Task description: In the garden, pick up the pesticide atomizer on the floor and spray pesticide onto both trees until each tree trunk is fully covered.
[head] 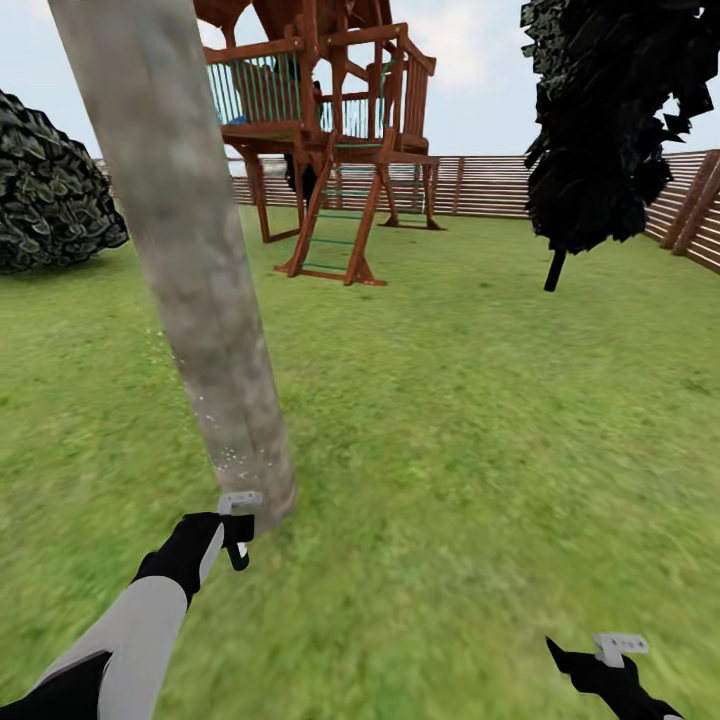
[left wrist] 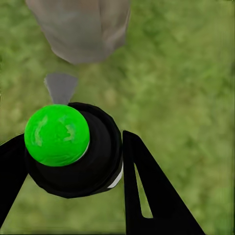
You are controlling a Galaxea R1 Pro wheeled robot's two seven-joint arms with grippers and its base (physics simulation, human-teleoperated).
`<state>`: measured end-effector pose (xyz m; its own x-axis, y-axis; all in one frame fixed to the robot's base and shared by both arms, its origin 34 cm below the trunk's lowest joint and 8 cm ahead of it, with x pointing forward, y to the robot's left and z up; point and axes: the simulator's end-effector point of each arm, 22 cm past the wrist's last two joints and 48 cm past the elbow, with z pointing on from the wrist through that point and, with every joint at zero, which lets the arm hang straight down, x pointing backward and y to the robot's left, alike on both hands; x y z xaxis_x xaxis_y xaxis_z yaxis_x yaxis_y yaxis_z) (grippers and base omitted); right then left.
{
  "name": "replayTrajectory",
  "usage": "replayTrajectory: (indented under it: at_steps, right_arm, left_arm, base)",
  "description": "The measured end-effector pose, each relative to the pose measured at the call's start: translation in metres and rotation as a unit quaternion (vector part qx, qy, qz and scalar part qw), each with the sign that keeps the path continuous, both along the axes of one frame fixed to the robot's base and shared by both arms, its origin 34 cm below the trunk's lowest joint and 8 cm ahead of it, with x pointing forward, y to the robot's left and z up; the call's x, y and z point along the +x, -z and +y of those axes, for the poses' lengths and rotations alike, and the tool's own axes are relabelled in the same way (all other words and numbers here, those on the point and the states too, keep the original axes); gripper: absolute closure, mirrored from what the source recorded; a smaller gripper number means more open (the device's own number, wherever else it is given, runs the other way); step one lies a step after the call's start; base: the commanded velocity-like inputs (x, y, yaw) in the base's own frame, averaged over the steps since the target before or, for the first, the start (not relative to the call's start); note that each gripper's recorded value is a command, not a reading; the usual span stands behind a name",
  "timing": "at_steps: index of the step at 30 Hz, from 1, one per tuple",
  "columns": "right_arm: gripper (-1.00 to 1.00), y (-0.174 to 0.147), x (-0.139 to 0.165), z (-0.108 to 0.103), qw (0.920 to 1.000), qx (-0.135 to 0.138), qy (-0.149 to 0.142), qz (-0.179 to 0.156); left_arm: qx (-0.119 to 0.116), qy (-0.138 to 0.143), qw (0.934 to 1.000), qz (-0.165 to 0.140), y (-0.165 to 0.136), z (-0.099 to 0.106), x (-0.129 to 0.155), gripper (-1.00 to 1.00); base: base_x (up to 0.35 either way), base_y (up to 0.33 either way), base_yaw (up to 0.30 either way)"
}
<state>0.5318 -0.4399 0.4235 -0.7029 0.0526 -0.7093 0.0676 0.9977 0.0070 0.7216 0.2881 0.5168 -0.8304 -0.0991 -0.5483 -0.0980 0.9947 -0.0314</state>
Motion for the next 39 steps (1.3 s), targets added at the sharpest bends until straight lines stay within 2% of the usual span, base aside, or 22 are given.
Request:
replayTrajectory:
  at_steps: [6,10,15,17,19,21,23,24,25,26,27,30,31,33,35,37,39]
  right_arm:
    - [-1.00,0.000,0.000,0.000,1.0000,0.000,0.000,0.000]
    - [-1.00,0.000,0.000,0.000,1.0000,0.000,0.000,0.000]
    - [-1.00,-0.001,0.000,-0.001,1.0000,-0.001,0.001,-0.001]
    - [-1.00,-0.001,0.000,-0.001,1.0000,-0.001,0.001,-0.001]
    - [-1.00,-0.001,0.000,-0.001,1.0000,-0.001,0.000,-0.001]
    - [-1.00,-0.001,0.000,-0.001,1.0000,-0.001,0.001,-0.001]
    - [-1.00,-0.001,0.000,-0.001,1.0000,-0.001,0.001,-0.001]
    - [-1.00,-0.001,0.001,-0.001,1.0000,-0.001,0.001,-0.001]
    - [-1.00,-0.001,0.001,-0.001,1.0000,-0.001,0.001,-0.001]
    - [-1.00,-0.001,0.001,-0.002,1.0000,-0.001,0.001,-0.001]
    - [-1.00,-0.001,0.000,-0.001,1.0000,-0.001,0.001,-0.001]
    - [-1.00,-0.001,0.000,-0.002,1.0000,-0.001,0.001,-0.001]
    - [-1.00,-0.001,0.000,-0.003,1.0000,-0.002,0.001,-0.001]
    - [-1.00,-0.001,0.000,-0.003,1.0000,-0.003,0.001,-0.001]
    - [-1.00,-0.001,0.001,-0.003,1.0000,-0.003,0.001,-0.001]
    - [-1.00,-0.001,0.001,-0.003,1.0000,-0.003,0.001,-0.001]
    - [-1.00,-0.001,0.001,-0.003,1.0000,-0.003,0.001,-0.001]
  left_arm:
    - [0.001,0.001,1.0000,0.000,0.000,0.000,0.000,1.00]
    - [0.001,0.000,1.0000,0.000,0.000,0.001,0.000,1.00]
    - [0.003,0.002,1.0000,-0.009,-0.003,0.001,0.004,1.00]
    - [0.011,0.024,0.9992,-0.031,-0.015,-0.007,0.019,1.00]
    - [0.007,0.038,0.9986,-0.037,-0.031,-0.024,0.034,1.00]
    - [-0.005,0.050,0.9986,-0.017,-0.066,-0.042,0.060,1.00]
    - [0.007,0.069,0.9974,-0.022,-0.086,-0.035,0.074,1.00]
    - [0.013,0.066,0.9974,-0.024,-0.092,-0.016,0.078,1.00]
    - [0.018,0.057,0.9979,-0.022,-0.104,0.011,0.083,1.00]
    - [0.012,0.053,0.9984,-0.012,-0.117,0.034,0.086,1.00]
    - [0.007,0.057,0.9983,-0.009,-0.121,0.035,0.087,1.00]
    - [0.017,0.071,0.9973,-0.005,-0.123,0.029,0.088,1.00]
    - [0.015,0.076,0.9970,-0.008,-0.125,0.020,0.090,1.00]
    - [0.007,0.095,0.9953,-0.014,-0.131,-0.010,0.097,1.00]
    - [0.016,0.109,0.9934,-0.034,-0.153,-0.022,0.110,1.00]
    - [0.028,0.111,0.9919,-0.055,-0.177,-0.018,0.124,1.00]
    - [0.039,0.105,0.9920,-0.058,-0.183,-0.002,0.127,1.00]
  base:
    - [0.000,-0.285,0.278]
    - [0.000,-0.030,0.246]
    - [0.000,-0.001,0.023]
    - [0.000,0.000,0.000]
    - [0.000,0.000,0.000]
    - [0.000,0.000,0.000]
    - [0.000,0.000,0.000]
    - [0.000,0.000,0.000]
    - [0.000,0.000,0.000]
    - [0.000,0.000,0.000]
    - [-0.161,0.000,0.000]
    - [-0.146,0.000,0.000]
    - [-0.022,0.000,0.000]
    - [-0.007,0.000,0.000]
    - [-0.001,0.000,0.000]
    - [0.000,0.000,0.000]
    - [0.000,0.000,0.000]
